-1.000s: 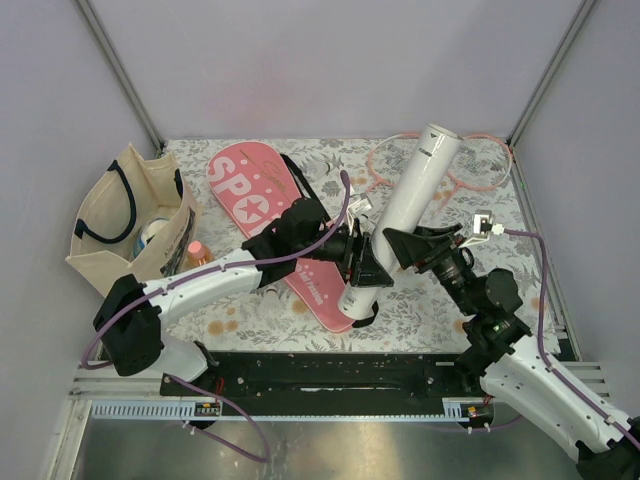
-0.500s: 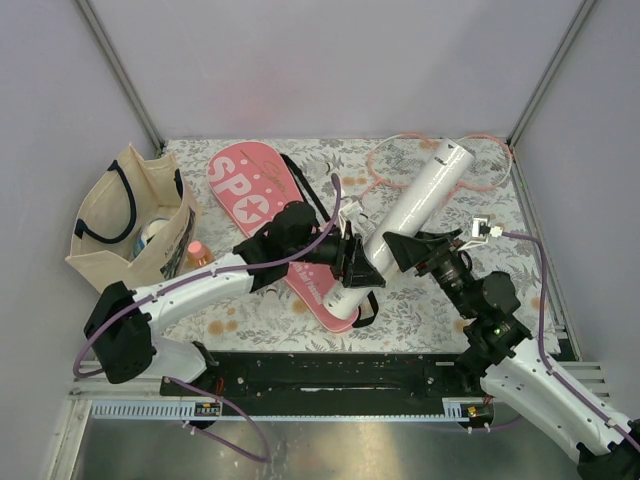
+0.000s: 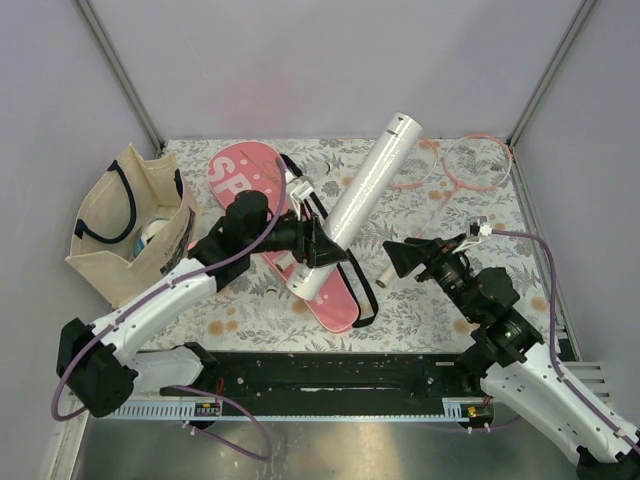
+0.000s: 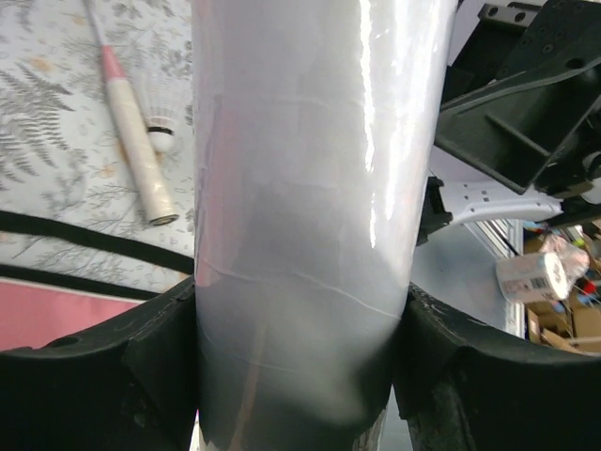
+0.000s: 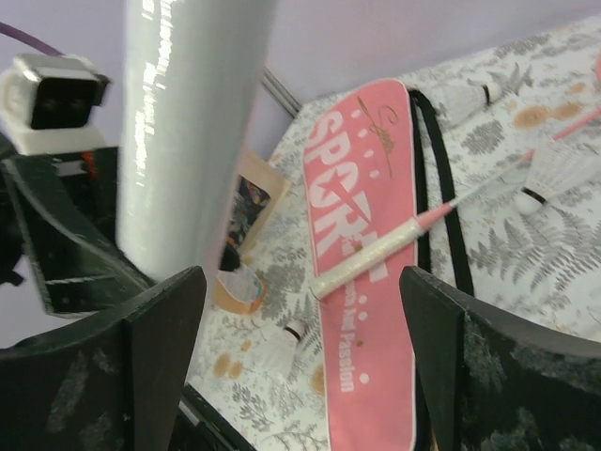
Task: Pack up the badminton gear
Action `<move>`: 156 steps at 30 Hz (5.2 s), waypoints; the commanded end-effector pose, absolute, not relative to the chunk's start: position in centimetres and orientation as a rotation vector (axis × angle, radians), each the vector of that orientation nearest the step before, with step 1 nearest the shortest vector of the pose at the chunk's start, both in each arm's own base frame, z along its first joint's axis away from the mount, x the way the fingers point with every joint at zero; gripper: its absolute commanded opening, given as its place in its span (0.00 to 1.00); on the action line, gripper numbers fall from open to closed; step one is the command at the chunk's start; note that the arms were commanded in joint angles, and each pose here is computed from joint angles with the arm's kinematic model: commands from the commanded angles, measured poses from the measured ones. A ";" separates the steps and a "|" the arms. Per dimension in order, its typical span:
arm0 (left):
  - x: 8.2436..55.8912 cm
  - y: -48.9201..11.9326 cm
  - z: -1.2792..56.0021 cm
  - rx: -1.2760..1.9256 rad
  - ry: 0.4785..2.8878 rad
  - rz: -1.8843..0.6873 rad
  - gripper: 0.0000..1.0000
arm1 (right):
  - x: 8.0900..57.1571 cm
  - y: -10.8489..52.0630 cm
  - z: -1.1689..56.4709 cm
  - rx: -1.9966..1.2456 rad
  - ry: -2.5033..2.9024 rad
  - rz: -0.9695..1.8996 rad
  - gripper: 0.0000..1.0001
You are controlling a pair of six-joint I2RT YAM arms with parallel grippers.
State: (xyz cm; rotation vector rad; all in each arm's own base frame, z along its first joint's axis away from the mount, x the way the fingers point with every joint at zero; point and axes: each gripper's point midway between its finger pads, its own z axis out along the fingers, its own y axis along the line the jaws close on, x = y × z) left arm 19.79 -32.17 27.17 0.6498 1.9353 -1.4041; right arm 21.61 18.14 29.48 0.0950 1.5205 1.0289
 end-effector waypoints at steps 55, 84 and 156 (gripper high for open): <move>11.6 -24.9 27.6 0.994 1.726 -1.299 0.46 | 34.1 7.7 7.4 0.260 2.610 0.863 0.46; 12.5 -24.2 24.2 0.986 1.825 -1.194 0.43 | 30.5 10.1 38.6 0.049 1.873 0.941 0.00; 17.5 -23.0 25.5 1.095 1.568 -0.776 0.45 | 23.2 17.8 41.6 -0.222 1.848 1.469 0.48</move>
